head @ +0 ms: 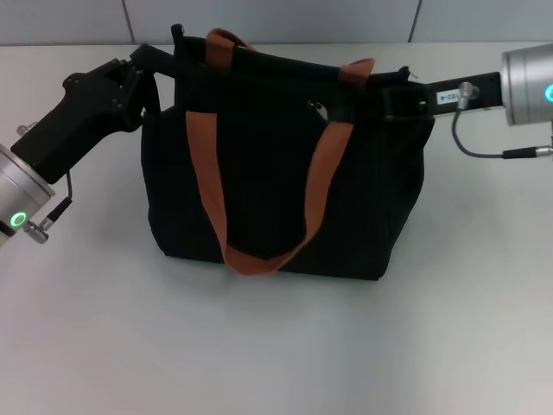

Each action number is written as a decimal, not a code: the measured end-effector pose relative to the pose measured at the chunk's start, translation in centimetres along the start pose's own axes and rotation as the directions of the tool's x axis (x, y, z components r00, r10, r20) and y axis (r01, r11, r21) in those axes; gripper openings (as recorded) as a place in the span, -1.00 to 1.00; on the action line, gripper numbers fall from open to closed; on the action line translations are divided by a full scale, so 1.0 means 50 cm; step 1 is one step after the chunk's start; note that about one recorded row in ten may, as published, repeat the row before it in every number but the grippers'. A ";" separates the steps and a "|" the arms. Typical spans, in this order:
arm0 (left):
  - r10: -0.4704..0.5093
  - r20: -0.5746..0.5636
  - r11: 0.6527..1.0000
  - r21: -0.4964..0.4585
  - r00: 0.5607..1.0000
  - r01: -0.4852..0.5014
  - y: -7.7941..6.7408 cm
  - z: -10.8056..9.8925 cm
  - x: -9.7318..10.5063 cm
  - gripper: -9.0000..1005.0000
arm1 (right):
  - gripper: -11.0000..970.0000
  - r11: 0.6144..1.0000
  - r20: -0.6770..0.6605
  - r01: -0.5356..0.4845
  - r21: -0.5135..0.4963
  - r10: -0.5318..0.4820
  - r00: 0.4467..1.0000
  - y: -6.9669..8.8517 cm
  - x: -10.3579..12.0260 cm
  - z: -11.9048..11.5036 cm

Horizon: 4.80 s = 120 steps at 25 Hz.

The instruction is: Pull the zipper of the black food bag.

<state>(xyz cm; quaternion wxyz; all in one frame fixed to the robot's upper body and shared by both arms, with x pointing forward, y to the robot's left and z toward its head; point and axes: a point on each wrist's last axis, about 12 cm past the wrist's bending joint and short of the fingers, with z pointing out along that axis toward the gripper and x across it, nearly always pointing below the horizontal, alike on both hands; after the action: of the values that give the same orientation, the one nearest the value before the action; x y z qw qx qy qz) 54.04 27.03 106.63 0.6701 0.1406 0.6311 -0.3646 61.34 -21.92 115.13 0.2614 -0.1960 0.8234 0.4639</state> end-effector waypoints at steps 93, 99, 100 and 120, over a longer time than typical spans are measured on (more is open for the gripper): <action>0.166 -0.084 0.890 0.441 0.983 -0.113 -0.041 -0.217 -0.085 0.52 | 0.29 0.608 0.520 0.790 -0.080 -0.651 0.553 0.037 0.244 -0.106; 0.165 -0.137 0.878 0.471 0.977 -0.083 -0.051 -0.214 -0.066 0.52 | 0.29 0.559 0.464 0.824 -0.092 -0.708 0.532 0.033 0.267 -0.100; 0.174 -0.148 0.871 0.484 0.974 -0.082 -0.056 -0.212 -0.059 0.52 | 0.29 0.551 0.452 0.829 -0.100 -0.717 0.531 0.032 0.271 -0.098; 0.207 -0.188 0.845 0.530 0.960 -0.078 -0.076 -0.202 -0.026 0.52 | 0.29 0.550 0.435 0.828 -0.112 -0.722 0.539 0.030 0.276 -0.094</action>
<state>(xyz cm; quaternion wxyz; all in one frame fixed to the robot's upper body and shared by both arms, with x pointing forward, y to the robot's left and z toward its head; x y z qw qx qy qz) 44.08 31.37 107.25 0.5525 0.4048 0.5731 -0.4499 48.47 -26.38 109.72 0.5452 -0.4991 0.5068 0.4437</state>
